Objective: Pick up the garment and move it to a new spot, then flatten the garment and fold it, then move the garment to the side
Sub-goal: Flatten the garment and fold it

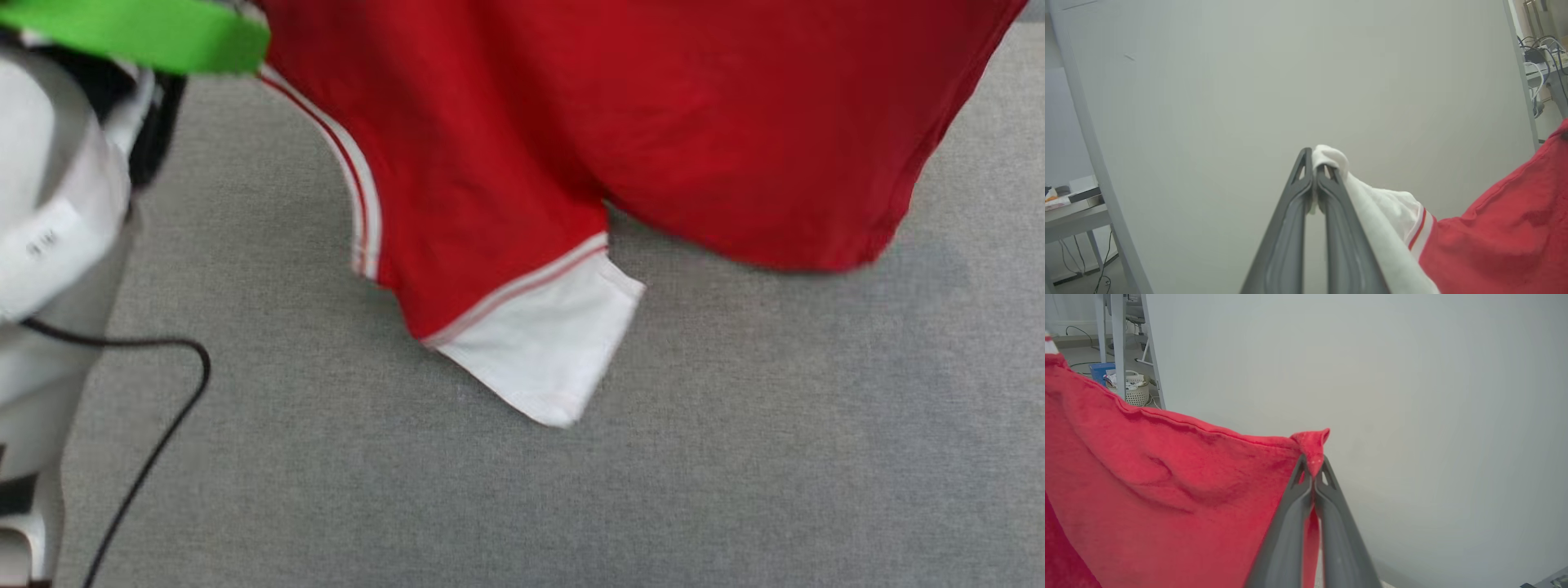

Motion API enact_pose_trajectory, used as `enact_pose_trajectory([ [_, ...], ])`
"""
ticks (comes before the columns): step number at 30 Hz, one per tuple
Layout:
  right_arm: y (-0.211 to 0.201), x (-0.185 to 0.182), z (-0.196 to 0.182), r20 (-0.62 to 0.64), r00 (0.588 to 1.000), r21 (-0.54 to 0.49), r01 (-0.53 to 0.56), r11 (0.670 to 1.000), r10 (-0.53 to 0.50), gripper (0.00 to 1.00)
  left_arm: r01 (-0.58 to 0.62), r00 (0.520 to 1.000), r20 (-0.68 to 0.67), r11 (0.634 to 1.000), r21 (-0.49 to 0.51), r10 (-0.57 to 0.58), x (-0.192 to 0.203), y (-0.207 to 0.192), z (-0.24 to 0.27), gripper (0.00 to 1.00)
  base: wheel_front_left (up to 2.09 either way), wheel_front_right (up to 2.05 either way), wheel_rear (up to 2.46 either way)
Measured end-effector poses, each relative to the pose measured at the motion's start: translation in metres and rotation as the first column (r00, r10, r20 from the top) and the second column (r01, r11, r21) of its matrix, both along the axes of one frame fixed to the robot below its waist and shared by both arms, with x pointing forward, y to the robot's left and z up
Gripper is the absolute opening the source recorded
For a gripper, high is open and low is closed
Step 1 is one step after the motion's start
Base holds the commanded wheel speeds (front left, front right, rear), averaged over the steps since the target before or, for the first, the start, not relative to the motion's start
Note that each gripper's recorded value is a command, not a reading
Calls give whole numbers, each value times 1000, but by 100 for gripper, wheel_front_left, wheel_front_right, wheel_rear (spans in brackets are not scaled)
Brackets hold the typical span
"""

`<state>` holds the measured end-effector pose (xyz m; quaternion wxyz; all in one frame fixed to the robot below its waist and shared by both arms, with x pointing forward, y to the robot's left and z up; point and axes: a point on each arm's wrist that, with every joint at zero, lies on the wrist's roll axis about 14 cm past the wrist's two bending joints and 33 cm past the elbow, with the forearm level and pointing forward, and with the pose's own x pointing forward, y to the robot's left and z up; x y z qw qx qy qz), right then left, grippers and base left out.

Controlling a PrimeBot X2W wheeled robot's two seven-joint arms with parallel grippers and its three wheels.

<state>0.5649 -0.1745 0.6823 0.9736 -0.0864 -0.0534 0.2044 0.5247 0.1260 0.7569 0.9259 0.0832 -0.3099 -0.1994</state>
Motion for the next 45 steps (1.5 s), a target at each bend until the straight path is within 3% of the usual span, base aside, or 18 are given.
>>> enact_pose_trajectory([
  [10, -3, 67, 84, 220, 972, 34, 82, 996, -87, 0, -12, 984, 180, 999, 41, 4, 61, -9, 92, 0, 0, 0, 0],
  [17, -3, 106, 108, 307, 944, 33, 119, 992, -124, 0, -35, 979, 203, 999, 32, 28, 102, -6, 106, 0, 0, 0, 0],
  [22, -1, 133, 85, 279, 951, 8, 134, 991, -131, 0, -47, 987, 155, 999, 28, 42, 133, -1, 80, 0, 0, 0, 0],
  [30, 6, 153, 0, 134, 986, -38, 105, 994, -99, 0, -45, 999, 12, 998, 33, 44, 164, 5, 7, 0, 0, 0, 0],
  [39, 27, 114, -78, -23, 1000, -47, -5, 999, 3, 0, -39, 986, -159, 998, 52, 47, 138, 19, -73, 0, 0, 0, 0],
  [45, 22, 59, -122, -142, 989, -31, -54, 998, 49, 0, -41, 960, -276, 998, 51, 54, 82, 24, -131, 0, 0, 0, 0],
])
